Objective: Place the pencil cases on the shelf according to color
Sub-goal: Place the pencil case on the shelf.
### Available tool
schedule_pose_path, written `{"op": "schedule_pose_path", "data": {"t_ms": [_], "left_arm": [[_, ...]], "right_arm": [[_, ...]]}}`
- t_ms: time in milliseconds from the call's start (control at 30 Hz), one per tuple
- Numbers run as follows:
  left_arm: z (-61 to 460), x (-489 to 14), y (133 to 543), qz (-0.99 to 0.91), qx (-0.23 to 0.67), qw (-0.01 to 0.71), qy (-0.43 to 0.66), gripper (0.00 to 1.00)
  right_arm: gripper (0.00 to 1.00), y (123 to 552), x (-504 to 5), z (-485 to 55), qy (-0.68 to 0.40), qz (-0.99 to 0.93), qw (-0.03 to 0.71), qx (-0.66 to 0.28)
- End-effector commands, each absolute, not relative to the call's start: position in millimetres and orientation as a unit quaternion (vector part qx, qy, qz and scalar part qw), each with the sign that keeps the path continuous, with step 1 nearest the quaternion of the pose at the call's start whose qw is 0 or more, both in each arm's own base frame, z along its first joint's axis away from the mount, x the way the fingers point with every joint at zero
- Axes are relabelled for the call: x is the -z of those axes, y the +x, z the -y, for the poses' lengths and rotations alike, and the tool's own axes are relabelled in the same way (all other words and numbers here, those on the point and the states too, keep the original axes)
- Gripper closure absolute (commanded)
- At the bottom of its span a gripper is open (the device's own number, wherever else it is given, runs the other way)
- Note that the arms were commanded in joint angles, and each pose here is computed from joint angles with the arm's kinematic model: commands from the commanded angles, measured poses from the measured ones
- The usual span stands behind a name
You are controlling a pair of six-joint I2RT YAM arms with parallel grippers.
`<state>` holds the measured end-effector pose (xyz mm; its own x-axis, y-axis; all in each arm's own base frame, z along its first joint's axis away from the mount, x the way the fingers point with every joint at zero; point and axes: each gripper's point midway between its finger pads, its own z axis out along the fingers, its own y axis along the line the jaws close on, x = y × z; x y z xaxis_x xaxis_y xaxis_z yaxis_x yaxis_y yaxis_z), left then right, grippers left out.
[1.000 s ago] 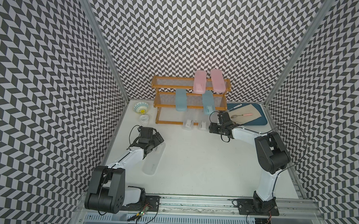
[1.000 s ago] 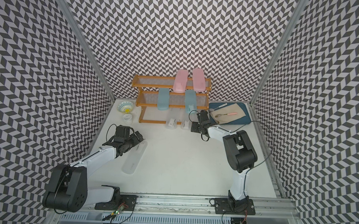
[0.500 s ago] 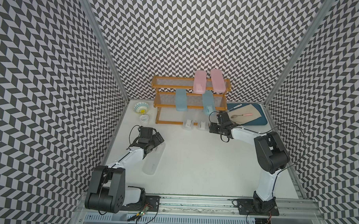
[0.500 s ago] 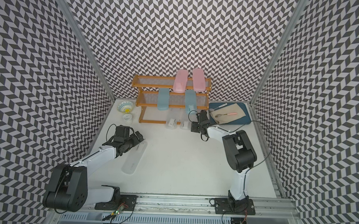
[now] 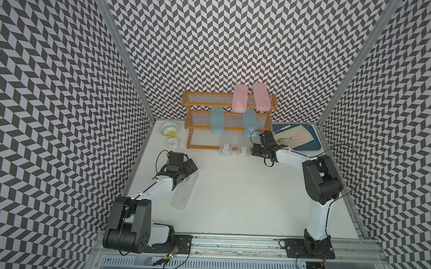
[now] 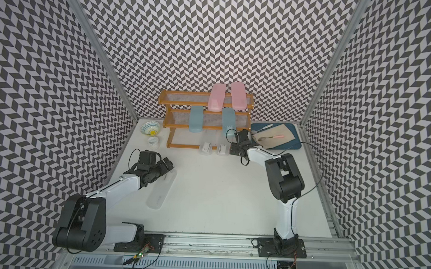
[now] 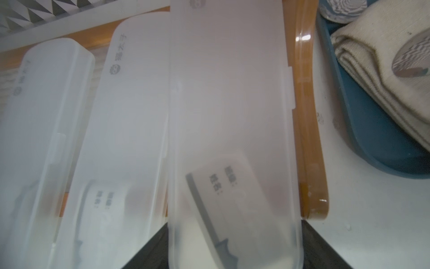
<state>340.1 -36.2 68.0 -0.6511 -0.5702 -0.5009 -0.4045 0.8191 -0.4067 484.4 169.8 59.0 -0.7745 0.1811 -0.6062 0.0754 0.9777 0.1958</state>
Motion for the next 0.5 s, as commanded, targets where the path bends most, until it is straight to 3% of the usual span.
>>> {"op": "schedule_pose_path", "data": {"t_ms": [0, 133, 467], "left_arm": [[36.1, -75.8, 345.4, -0.897, 0.136, 0.327, -0.266, 0.01], [23.2, -77.0, 335.0, -0.895, 0.102, 0.326, -0.286, 0.01], [8.7, -96.9, 311.8, -0.883, 0.078, 0.341, -0.313, 0.01]], "right_arm": [[0.10, 493.6, -69.2, -170.9, 0.082, -0.930, 0.345, -0.093], [0.02, 486.2, -82.3, -175.5, 0.081, -0.924, 0.353, -0.121], [0.00, 439.2, -124.6, -172.9, 0.066, -0.908, 0.373, -0.177]]}}
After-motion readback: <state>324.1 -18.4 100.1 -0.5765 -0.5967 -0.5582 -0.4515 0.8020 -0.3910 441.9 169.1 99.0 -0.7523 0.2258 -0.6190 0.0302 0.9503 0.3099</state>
